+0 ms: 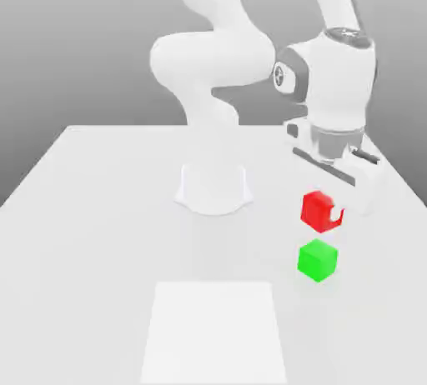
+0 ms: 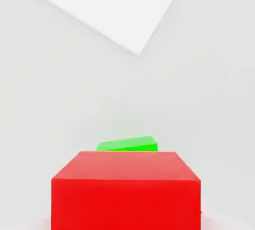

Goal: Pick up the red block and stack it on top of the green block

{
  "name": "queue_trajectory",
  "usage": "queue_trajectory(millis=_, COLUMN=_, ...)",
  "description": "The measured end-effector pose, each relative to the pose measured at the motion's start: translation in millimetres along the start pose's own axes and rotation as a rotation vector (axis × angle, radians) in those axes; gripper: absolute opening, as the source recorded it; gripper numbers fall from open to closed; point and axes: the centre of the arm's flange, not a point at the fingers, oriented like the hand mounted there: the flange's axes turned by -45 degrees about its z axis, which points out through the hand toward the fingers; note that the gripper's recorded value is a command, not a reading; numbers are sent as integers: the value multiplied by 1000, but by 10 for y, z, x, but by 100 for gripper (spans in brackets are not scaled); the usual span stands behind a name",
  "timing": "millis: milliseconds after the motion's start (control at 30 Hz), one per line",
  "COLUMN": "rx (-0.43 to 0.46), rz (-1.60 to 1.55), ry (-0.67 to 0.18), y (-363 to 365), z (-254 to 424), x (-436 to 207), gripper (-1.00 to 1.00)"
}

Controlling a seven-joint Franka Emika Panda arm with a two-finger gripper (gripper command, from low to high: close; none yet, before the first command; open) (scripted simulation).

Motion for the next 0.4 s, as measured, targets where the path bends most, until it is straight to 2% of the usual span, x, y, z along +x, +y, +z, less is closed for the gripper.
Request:
queue_trajectory(millis=200, rx=-21, rz=4, ry=37, y=-7, z=293, x=40, gripper=-100)
queue_trajectory(millis=400, rx=7, rz=-9, ry=-13, y=-3, z=484, x=-62, gripper=-100)
